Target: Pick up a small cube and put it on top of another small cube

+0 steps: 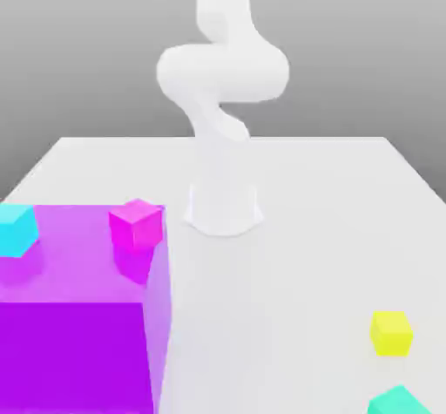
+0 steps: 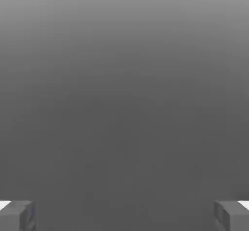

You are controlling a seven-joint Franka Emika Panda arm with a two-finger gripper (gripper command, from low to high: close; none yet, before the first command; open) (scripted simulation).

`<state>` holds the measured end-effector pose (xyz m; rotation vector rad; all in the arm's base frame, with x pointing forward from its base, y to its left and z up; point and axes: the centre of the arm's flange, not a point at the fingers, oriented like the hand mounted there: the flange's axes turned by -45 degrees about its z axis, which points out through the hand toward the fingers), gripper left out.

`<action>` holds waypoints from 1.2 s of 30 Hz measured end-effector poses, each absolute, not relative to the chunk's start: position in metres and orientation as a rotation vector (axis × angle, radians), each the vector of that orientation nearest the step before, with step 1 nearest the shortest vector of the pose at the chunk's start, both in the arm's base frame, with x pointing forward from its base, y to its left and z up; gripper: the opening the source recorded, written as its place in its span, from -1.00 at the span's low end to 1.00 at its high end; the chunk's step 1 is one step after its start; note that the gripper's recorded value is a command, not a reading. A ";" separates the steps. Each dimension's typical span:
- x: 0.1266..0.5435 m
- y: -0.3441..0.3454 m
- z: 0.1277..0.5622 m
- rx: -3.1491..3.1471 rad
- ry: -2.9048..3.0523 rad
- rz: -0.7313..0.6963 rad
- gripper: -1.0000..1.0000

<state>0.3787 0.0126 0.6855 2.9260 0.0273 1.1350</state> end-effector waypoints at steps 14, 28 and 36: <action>0.513 0.101 0.496 3.030 0.337 0.627 0.00; 0.536 0.197 0.256 3.057 0.667 0.120 0.00; 0.524 0.217 0.142 3.054 0.739 0.002 -1.00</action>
